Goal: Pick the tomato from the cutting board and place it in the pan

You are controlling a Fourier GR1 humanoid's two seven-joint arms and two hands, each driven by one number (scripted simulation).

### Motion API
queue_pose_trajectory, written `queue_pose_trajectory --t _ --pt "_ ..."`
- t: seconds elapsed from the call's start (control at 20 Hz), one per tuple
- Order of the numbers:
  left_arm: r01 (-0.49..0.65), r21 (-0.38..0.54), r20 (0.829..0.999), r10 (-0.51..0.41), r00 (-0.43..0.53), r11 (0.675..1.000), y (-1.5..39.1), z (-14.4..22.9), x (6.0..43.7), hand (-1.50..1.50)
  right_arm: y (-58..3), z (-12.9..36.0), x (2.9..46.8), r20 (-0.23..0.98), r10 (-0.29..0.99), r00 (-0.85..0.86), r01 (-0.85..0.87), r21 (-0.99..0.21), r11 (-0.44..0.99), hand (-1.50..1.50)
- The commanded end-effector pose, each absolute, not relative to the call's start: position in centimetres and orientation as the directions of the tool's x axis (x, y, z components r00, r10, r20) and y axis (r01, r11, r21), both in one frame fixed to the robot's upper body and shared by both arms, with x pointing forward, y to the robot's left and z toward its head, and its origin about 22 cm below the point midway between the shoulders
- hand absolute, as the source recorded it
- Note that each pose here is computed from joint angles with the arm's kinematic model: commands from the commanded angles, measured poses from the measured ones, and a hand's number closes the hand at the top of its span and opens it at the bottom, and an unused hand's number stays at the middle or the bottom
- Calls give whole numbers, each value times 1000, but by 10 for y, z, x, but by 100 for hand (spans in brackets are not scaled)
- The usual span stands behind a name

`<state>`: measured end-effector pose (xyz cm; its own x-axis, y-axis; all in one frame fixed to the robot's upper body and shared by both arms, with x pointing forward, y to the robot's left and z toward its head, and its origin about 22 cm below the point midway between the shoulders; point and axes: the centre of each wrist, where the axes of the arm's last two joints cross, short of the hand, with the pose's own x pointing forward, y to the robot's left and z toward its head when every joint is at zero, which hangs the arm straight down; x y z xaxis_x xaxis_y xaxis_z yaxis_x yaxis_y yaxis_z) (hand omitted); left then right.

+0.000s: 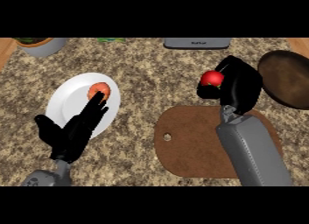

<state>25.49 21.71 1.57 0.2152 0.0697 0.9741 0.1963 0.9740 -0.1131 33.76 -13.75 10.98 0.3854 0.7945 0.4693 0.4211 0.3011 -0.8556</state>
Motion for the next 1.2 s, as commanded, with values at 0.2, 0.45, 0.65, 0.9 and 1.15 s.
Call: queue_pose_trajectory --t 0.2,0.45,0.65,0.9,1.15 --pt "210 -116 975 71 211 971 224 20 249 0 -207 81 350 674 653 345 580 -700 417 150" --pt "196 -104 976 63 206 975 210 22 253 0 -260 53 371 556 711 430 543 -788 288 150" --pt "214 -85 978 41 204 973 204 7 263 0 -299 52 390 517 720 462 555 -802 220 150" --pt "223 -108 978 63 201 969 204 21 262 0 -349 31 380 512 696 504 646 -758 89 150" --pt "213 -110 980 71 186 971 201 28 260 0 -369 27 383 560 641 525 728 -685 2 150"
